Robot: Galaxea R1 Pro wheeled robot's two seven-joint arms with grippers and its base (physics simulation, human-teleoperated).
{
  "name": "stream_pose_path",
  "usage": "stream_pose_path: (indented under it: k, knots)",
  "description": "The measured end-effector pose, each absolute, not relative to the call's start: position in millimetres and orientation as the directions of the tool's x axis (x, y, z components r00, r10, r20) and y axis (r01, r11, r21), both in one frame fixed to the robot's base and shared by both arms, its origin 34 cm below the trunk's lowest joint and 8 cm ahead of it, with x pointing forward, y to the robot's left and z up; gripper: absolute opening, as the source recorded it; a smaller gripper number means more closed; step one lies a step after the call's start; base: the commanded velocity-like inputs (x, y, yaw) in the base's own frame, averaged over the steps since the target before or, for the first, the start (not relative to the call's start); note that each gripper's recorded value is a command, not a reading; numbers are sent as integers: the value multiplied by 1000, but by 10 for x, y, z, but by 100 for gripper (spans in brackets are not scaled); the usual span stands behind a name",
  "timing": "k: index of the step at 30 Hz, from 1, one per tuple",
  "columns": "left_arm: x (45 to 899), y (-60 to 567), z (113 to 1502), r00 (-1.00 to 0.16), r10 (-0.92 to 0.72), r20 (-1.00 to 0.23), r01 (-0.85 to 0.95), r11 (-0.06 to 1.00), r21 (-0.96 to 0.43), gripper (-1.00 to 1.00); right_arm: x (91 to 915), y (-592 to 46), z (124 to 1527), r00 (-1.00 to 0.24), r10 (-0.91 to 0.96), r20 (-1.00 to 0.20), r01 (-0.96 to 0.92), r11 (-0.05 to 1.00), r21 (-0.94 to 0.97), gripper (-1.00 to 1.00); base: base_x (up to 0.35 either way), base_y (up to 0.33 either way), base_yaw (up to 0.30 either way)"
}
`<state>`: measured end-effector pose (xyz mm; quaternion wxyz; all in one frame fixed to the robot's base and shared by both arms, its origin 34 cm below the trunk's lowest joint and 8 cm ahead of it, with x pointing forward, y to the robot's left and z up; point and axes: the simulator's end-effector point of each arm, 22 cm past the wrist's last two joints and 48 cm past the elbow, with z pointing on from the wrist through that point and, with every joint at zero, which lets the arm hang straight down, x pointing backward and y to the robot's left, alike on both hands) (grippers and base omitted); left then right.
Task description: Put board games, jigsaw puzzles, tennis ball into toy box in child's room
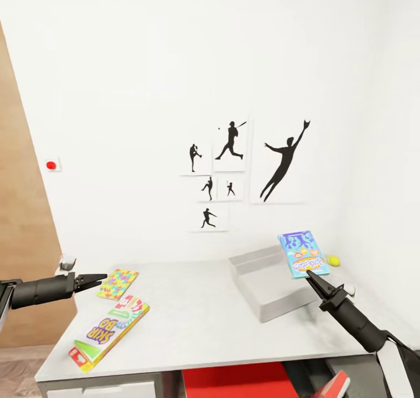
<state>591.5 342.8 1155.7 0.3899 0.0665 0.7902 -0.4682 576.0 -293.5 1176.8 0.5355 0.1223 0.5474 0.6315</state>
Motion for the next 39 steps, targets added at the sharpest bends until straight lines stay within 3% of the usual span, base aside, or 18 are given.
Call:
stream_pose_path:
  k: [15,39]
  knots:
    - [5914,3433,11559,-687,-260,-679,470,553,-688,100,5760,-2925,11761,-401,809,-430,-540,171,824,-100,121,47,-269]
    - [5909,3429,11569,-685,-259,-681,473,553,-686,100,5756,-2921,11775,-397,809,-434,-545,173,821,-100,100,9,-84]
